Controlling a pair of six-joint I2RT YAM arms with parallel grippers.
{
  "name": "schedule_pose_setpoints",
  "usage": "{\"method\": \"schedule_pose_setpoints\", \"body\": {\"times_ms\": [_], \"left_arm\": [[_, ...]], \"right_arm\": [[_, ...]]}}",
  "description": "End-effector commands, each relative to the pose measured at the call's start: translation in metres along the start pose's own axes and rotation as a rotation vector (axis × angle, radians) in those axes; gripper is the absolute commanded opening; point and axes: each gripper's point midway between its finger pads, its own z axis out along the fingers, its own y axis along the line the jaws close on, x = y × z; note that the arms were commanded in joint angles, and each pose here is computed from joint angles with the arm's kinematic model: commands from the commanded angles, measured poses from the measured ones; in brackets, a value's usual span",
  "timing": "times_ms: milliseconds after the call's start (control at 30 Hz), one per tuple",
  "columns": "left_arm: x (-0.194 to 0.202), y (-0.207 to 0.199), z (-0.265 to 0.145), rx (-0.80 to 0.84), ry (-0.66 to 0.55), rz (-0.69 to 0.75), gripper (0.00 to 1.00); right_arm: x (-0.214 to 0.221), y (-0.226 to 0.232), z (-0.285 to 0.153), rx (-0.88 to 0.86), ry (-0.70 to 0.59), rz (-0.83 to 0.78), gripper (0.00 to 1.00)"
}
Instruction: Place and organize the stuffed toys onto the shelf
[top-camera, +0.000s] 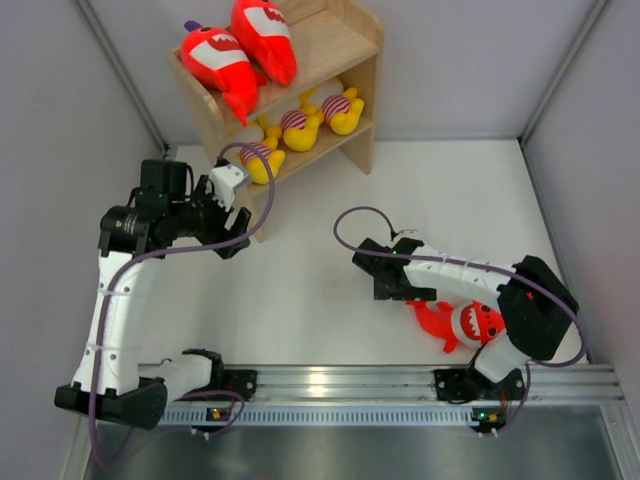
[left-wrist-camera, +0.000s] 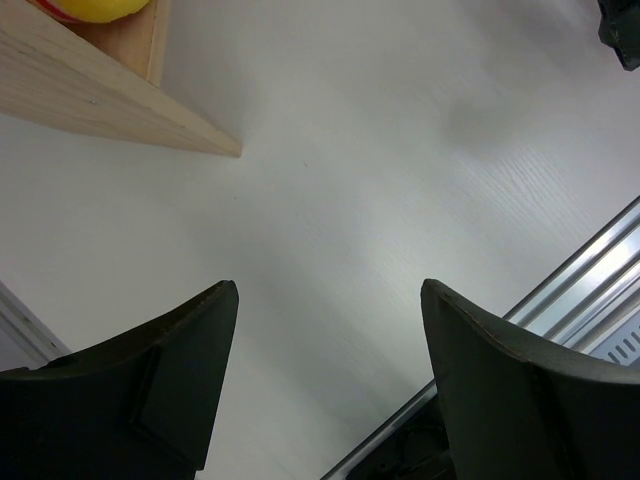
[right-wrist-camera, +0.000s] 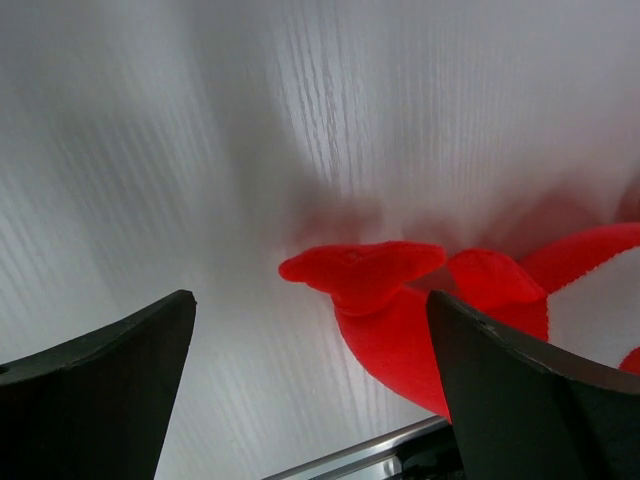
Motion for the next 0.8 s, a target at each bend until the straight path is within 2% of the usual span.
{"method": "schedule_pose_setpoints", "body": {"times_ms": [0,133,200,300,333,367,433,467,533,600,633,733,767], "left_arm": [[-0.004,-0.002,0.0,0.008,-0.023,0.03,0.8],[-0.005,-0.002,0.001,0.01,-0.021,0.032,0.8],[-0.005,-0.002,0.003,0.011,-0.017,0.032,0.8],[-0.006,-0.001,0.002,0.01,-0.018,0.032,0.8],[-0.006,0.0,0.003,0.009,-0.018,0.032,0.8],[-0.007,0.0,0.002,0.008,-0.021,0.033,0.8],[-0.008,0.001,0.003,0.008,-0.021,0.035,0.8],[-0.008,0.0,0.003,0.009,-0.017,0.035,0.8],[-0.008,0.001,0.004,0.008,-0.016,0.034,0.8],[-0.007,0.001,0.006,0.013,-0.01,0.03,0.8],[-0.008,0.001,0.006,0.014,-0.012,0.029,0.8],[-0.008,-0.001,0.007,0.028,-0.014,0.028,0.8],[-0.007,-0.001,0.008,0.031,-0.011,0.026,0.8]], "right_arm": [[0.017,0.007,0.001,-0.043,0.027,0.07,0.99],[0.027,0.0,0.011,-0.047,0.027,0.09,0.99],[0.025,0.013,0.014,-0.151,0.022,0.13,0.99],[0.024,0.026,0.015,-0.243,0.019,0.129,0.89],[0.023,0.03,0.016,-0.261,0.013,0.13,0.84],[0.024,0.03,0.019,-0.259,0.015,0.116,0.72],[0.027,0.03,0.025,-0.262,0.017,0.108,0.58],[0.032,0.029,0.028,-0.269,0.032,0.103,0.42],[0.031,0.033,0.028,-0.307,0.028,0.12,0.23],[0.032,0.035,0.025,-0.334,0.026,0.1,0.1],[0.029,0.037,0.023,-0.348,0.017,0.087,0.0],[0.015,0.048,0.008,-0.414,-0.024,0.009,0.0],[0.001,0.059,-0.005,-0.473,-0.066,-0.063,0.0]]}}
